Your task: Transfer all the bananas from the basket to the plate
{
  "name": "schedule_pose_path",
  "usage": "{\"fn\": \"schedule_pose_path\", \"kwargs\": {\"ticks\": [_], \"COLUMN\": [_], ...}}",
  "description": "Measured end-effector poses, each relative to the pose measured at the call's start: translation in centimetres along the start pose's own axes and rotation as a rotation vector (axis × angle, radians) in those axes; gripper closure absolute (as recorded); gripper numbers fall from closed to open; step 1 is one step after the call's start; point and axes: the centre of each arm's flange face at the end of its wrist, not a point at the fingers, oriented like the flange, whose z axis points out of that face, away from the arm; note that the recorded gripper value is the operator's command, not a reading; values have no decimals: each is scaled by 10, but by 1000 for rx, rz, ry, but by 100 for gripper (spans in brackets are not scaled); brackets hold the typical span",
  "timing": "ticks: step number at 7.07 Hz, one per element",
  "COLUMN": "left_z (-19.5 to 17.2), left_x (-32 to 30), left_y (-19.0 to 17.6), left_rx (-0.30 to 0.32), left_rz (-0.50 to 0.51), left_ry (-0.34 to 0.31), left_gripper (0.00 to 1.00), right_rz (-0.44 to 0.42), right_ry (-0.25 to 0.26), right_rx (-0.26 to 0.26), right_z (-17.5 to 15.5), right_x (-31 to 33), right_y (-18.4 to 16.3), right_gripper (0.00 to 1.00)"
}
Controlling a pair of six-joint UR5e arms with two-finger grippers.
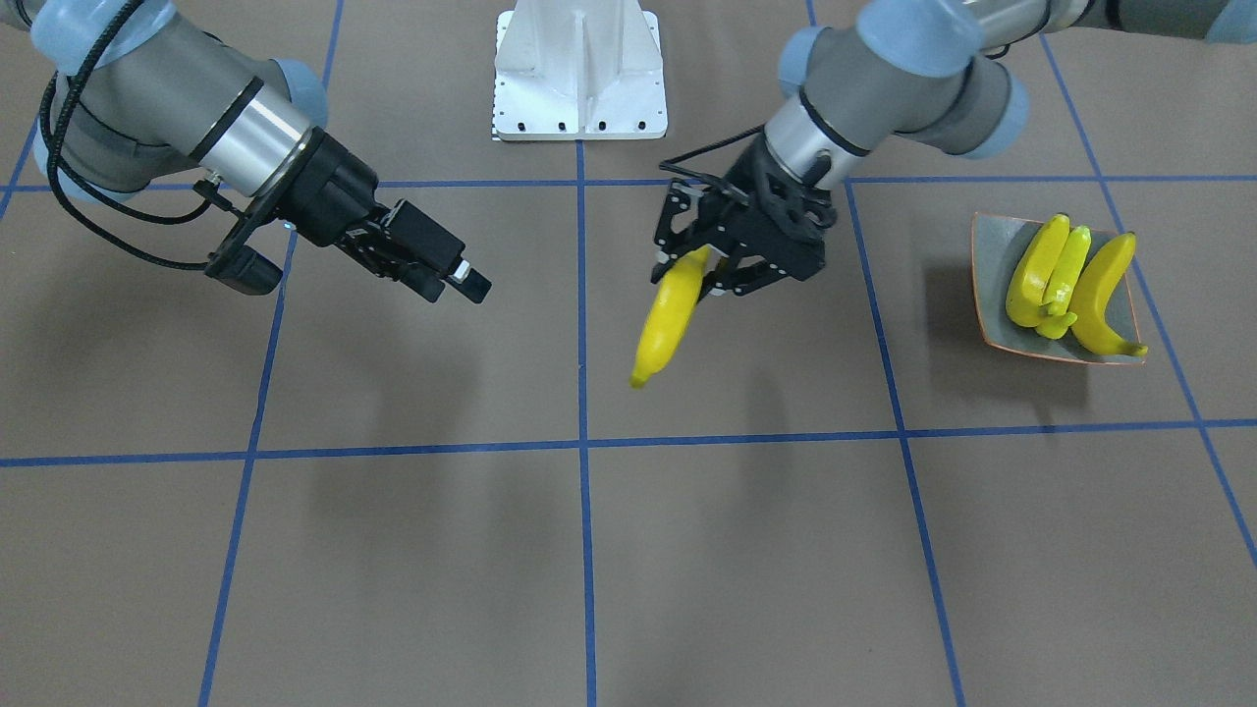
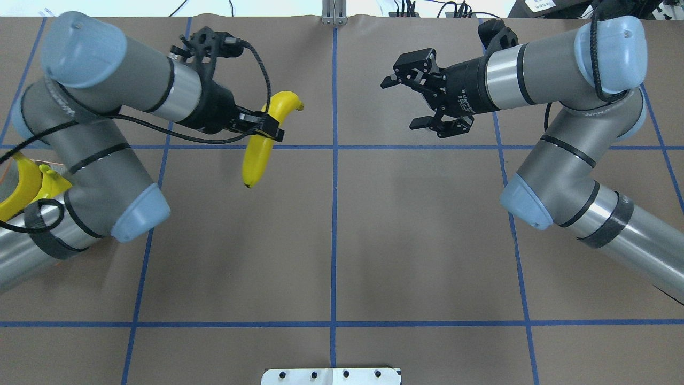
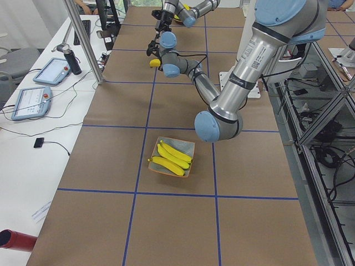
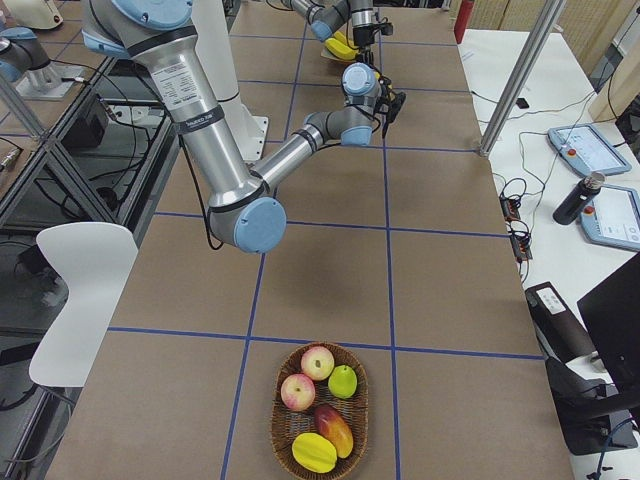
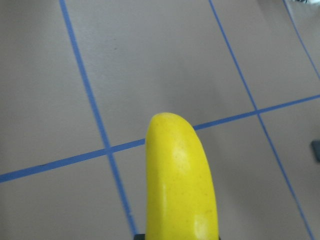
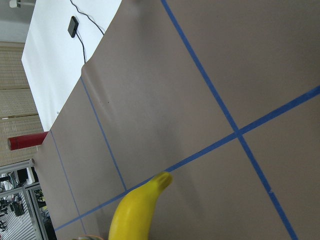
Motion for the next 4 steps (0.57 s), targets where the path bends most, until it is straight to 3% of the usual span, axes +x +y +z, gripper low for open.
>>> {"fn": "schedule_pose_path", "kwargs": {"ticks": [2, 4], "left_z": [-69, -135], "left_x": [-114, -203], "left_y": [23, 70], "left_rx": [-71, -106], "left_rz": [163, 357], "left_ry": [-24, -34], "left_gripper": [100, 100], "right_rz": [-65, -131], "right_ry": [42, 79], "right_rx": [38, 60], "right_z": [-10, -13], "right_x": [34, 66], "right_y": [-22, -35], "right_gripper": [0, 0]}}
